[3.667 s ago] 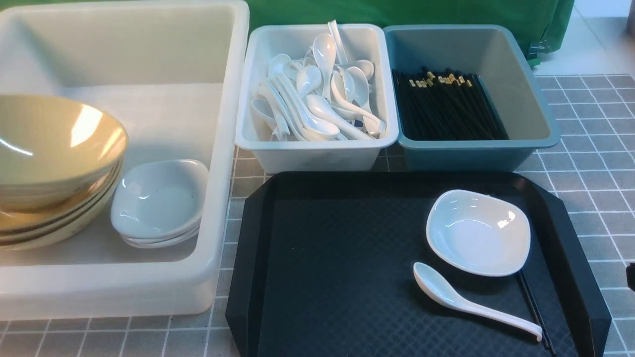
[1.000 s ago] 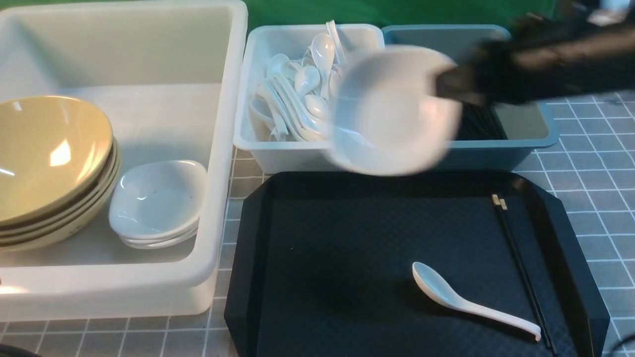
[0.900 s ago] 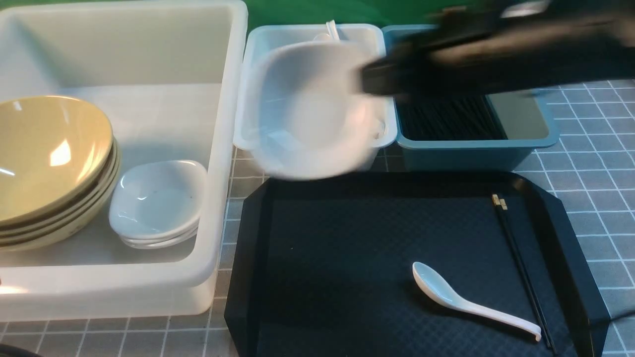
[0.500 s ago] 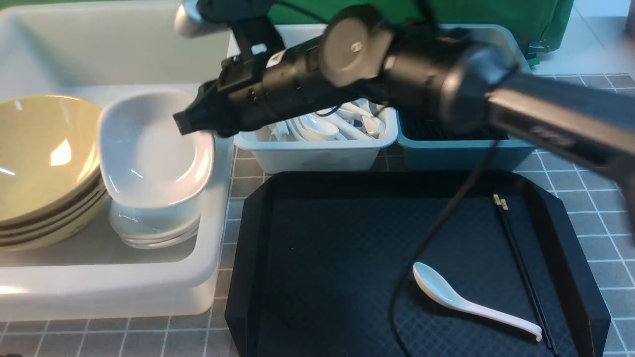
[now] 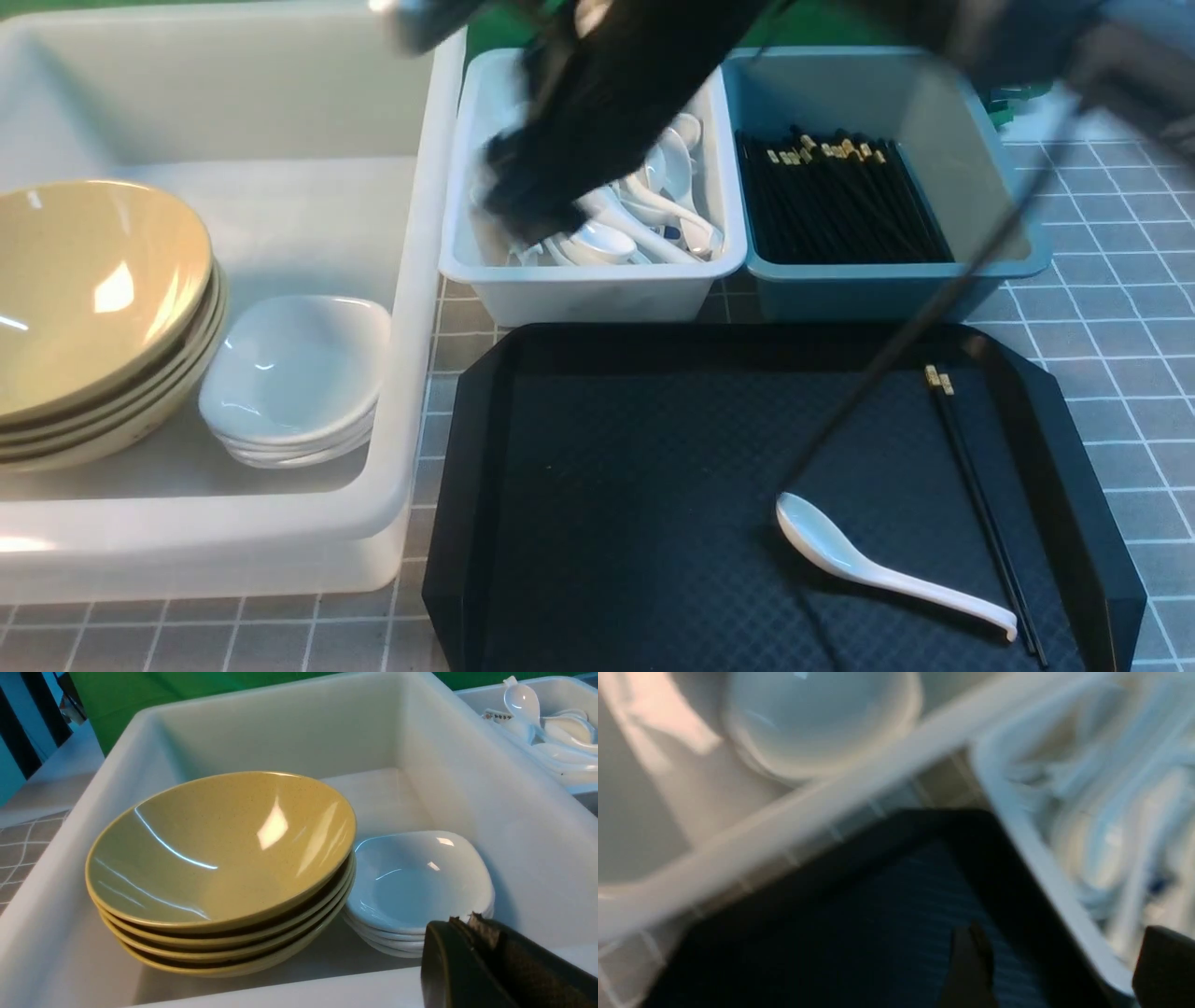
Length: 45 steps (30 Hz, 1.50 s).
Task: On grey table put chopsticks spoon bowls plates into blue grey white boxes.
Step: 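Reach down and grasp the white spoon resting in the bowl with the right gripper, then place the white spoon into the bin of spoons with the right gripper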
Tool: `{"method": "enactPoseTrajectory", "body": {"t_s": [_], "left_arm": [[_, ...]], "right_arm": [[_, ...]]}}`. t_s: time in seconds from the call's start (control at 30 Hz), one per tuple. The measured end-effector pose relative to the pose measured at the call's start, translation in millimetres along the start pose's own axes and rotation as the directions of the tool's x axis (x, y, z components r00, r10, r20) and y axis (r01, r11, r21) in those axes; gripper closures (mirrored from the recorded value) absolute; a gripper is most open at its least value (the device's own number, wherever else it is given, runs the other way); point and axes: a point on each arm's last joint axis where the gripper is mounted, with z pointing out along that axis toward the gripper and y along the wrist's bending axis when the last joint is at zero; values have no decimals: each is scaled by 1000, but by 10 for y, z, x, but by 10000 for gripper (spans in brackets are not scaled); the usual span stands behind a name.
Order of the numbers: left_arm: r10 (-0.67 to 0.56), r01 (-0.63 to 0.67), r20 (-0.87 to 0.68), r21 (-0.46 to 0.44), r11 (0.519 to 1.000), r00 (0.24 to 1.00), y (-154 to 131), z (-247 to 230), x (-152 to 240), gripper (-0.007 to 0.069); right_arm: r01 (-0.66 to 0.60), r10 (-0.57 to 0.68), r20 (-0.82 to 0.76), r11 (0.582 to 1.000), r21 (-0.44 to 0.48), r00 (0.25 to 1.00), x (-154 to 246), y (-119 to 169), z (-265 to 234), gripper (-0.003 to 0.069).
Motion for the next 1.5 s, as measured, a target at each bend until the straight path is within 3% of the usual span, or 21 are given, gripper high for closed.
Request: {"method": "enactPoseTrajectory", "body": {"t_s": [0.07,0.23,0.3,0.43,0.57,0.7,0.8,0.9,0.93,1.03,1.17,1.23,1.33,1.4,1.5], "left_arm": [[2,-2,0,-1,1000,1000,1,0,0,635],[4,-4,-1,-3,1000,1000,2,0,1,635],[4,-4,-1,-3,1000,1000,2,0,1,635],[4,-4,0,-3,1000,1000,3,0,0,635],[3,-3,10,-6,1000,1000,6,2,-7,635],[2,-2,9,-10,1000,1000,6,31,35,635],[3,-3,9,-13,1000,1000,7,45,54,635],[4,-3,19,-16,1000,1000,10,45,45,635],[4,-3,20,-16,1000,1000,11,45,44,635],[4,-3,23,-17,1000,1000,12,45,41,635],[3,-3,27,-19,1000,1000,13,45,38,635],[3,-3,30,-20,1000,1000,14,45,35,635],[4,-3,31,-20,1000,1000,14,45,34,635],[4,-3,31,-20,1000,1000,14,45,34,635],[4,-3,31,-20,1000,1000,14,45,34,635]], "right_arm": [[-60,66,-63,995,83,996,304,-294,-157,177],[-170,190,-258,981,99,947,1175,-588,110,177],[-228,233,-328,972,55,915,1667,-566,403,176],[-314,267,-367,947,-74,891,2176,-327,779,176],[-326,255,-326,927,-186,911,2289,-132,1023,176],[-326,259,-310,926,-189,915,2305,-90,1229,226],[-335,272,-292,922,-193,917,2250,-102,1277,327],[-329,259,-301,919,-215,918,2154,-117,1273,538],[-329,258,-293,917,-225,921,2095,-129,1245,550],[-321,276,-202,916,-242,940,1779,-223,1134,547],[-281,307,97,936,-213,947,1141,-469,880,547],[-276,308,328,951,-142,893,747,-675,747,547],[-291,277,530,955,-59,801,334,-919,678,533],[-301,267,582,953,-41,768,155,-1029,792,487],[-279,256,594,959,-54,763,-23,-1118,988,323]]}}
